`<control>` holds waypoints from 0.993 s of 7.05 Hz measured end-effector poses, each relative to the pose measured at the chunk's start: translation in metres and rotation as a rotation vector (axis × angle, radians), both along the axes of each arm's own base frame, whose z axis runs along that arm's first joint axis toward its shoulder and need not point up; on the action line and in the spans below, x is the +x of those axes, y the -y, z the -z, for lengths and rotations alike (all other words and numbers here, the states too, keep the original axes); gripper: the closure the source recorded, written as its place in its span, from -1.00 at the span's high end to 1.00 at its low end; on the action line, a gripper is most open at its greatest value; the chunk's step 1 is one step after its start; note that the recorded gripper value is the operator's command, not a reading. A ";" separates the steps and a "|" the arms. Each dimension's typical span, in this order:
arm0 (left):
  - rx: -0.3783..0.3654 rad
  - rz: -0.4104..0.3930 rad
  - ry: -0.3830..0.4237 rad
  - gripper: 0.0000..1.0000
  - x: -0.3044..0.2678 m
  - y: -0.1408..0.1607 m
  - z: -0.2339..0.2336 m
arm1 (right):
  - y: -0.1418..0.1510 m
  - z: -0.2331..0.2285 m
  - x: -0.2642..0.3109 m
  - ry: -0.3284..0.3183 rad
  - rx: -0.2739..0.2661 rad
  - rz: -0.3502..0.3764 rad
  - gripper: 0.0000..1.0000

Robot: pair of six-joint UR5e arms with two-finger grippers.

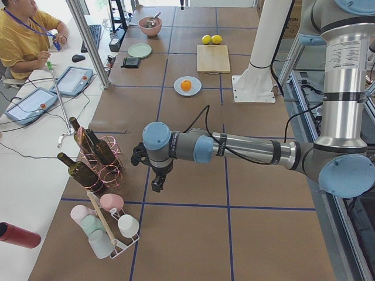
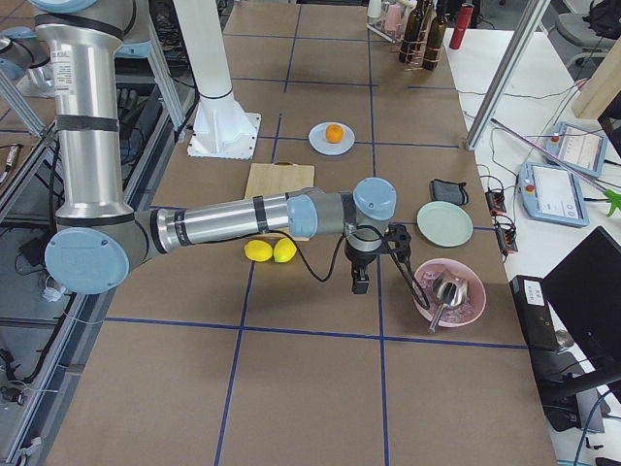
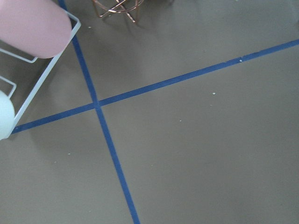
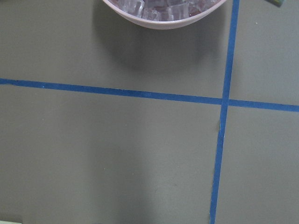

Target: Pick orange to plate

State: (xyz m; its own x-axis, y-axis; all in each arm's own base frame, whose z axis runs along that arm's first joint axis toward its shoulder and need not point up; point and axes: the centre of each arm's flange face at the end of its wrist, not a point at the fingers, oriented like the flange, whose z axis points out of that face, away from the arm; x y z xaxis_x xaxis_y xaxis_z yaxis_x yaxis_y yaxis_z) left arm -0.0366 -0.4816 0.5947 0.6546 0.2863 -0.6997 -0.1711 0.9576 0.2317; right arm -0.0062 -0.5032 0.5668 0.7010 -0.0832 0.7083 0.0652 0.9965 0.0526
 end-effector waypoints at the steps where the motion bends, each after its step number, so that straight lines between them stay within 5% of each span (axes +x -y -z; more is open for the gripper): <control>1: -0.037 0.006 0.014 1.00 -0.003 -0.001 0.001 | 0.000 0.000 0.000 0.000 0.001 0.000 1.00; 7: -0.136 0.052 0.004 1.00 -0.023 -0.009 -0.020 | 0.009 -0.002 -0.002 0.000 -0.002 0.001 1.00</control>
State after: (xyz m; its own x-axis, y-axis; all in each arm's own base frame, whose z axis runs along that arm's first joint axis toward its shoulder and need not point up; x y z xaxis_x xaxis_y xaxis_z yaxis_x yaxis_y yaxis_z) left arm -0.0594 -0.4726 0.6149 0.6686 0.1549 -0.7273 -0.1214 0.9877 0.0988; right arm -0.0079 -0.5124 0.5689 0.7008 -0.0828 0.7085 0.0660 0.9965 0.0511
